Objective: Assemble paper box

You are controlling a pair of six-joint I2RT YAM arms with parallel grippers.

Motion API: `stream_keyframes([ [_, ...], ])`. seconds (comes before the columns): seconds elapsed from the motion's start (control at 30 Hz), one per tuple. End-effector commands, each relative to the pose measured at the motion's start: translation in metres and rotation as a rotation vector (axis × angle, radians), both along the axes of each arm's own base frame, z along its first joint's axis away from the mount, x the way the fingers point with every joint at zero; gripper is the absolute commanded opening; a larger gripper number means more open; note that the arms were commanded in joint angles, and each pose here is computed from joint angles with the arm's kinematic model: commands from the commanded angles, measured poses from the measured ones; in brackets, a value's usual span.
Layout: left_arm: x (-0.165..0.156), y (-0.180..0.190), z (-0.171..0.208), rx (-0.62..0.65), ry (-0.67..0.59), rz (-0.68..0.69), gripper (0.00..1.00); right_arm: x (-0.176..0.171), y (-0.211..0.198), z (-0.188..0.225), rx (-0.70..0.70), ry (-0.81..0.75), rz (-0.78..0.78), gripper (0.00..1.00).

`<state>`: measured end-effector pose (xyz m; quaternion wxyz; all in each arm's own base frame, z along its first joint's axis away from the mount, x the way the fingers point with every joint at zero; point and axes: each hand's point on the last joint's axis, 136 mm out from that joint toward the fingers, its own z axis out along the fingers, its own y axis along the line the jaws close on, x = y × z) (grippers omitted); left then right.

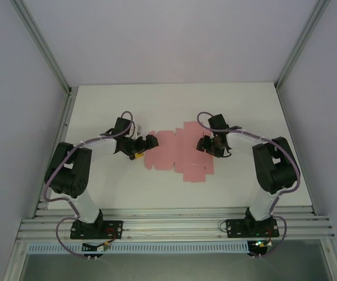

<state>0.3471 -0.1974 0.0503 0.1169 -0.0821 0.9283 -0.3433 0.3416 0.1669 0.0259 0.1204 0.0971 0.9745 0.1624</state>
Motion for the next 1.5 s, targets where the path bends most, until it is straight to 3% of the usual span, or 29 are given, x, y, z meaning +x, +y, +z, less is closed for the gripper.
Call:
stream_keyframes([
  [0.0, -0.015, -0.008, -0.009, -0.026, 0.072, -0.035, 0.97, -0.021, -0.006, -0.033, -0.038, 0.118, -0.018, 0.58],
  [0.27, -0.010, -0.038, 0.031, -0.292, -0.034, -0.068, 0.96, -0.025, -0.002, -0.042, -0.016, 0.141, -0.022, 0.57],
  [0.4, -0.009, -0.042, 0.053, -0.357, -0.102, -0.087, 0.95, -0.027, -0.005, -0.044, -0.024, 0.145, -0.029, 0.57],
  [0.7, -0.011, -0.031, 0.104, -0.376, -0.319, -0.054, 0.94, -0.028, -0.005, -0.049, -0.026, 0.150, -0.036, 0.57],
  [0.83, -0.008, -0.026, 0.096, -0.308, -0.332, -0.048, 0.89, -0.026, -0.002, -0.050, -0.015, 0.149, -0.029, 0.57],
  [0.9, -0.004, -0.028, 0.084, -0.292, -0.308, -0.054, 0.83, -0.025, -0.001, -0.049, -0.005, 0.144, -0.023, 0.57],
  [1.03, 0.003, -0.035, 0.075, -0.331, -0.283, -0.072, 0.58, -0.024, 0.000, -0.048, 0.002, 0.130, -0.021, 0.57],
  [1.1, 0.007, -0.034, 0.072, -0.309, -0.298, -0.064, 0.40, -0.023, 0.002, -0.044, 0.016, 0.108, -0.008, 0.57],
  [1.2, 0.011, -0.030, 0.070, -0.266, -0.317, -0.058, 0.03, -0.020, 0.001, -0.029, 0.019, 0.054, 0.003, 0.59],
  [1.37, -0.001, -0.037, 0.091, -0.344, -0.412, -0.130, 0.00, -0.016, -0.005, 0.018, 0.059, -0.113, 0.038, 0.65],
  [1.47, -0.014, -0.041, 0.114, -0.443, -0.511, -0.184, 0.00, -0.019, -0.013, 0.042, 0.163, -0.214, 0.036, 0.67],
])
